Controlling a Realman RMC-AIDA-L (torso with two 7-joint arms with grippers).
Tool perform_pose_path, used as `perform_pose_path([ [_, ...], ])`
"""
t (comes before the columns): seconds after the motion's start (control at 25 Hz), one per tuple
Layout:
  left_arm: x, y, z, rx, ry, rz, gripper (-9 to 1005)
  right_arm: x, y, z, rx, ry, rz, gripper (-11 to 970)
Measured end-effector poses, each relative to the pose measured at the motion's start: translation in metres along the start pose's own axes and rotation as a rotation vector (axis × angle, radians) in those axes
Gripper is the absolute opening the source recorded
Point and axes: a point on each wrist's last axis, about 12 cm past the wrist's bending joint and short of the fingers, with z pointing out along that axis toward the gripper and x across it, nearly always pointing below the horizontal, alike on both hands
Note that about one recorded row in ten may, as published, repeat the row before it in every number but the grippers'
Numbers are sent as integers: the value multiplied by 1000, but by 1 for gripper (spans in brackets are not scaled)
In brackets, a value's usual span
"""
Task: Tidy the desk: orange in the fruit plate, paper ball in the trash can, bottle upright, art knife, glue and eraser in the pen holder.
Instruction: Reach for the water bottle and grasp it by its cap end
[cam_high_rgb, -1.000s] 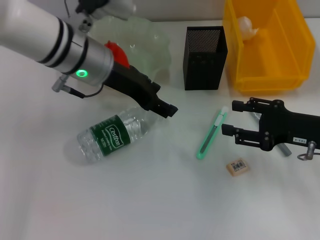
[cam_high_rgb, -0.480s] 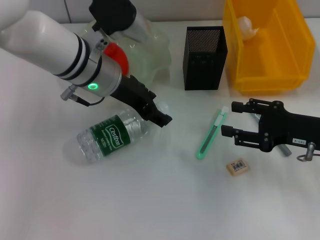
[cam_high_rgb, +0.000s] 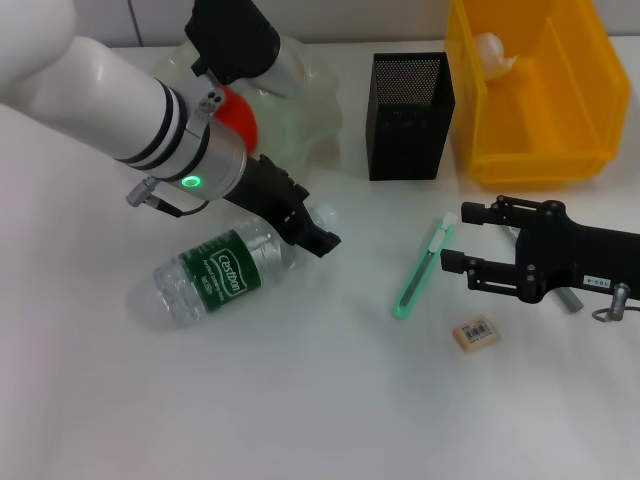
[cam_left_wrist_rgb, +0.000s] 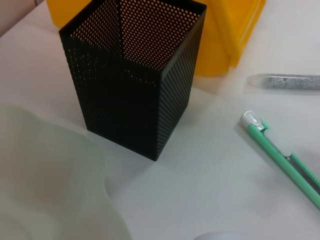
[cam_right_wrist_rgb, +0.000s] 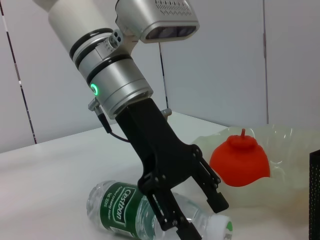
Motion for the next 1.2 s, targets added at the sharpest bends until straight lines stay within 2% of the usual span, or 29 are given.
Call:
perform_pose_path([
  [1.16, 0, -9, 16, -39, 33, 92, 793, -1, 0, 4, -3, -3, 8, 688],
  [1.2, 0, -9, 16, -39, 33, 92, 763, -1, 0, 4, -3, -3, 8, 688],
])
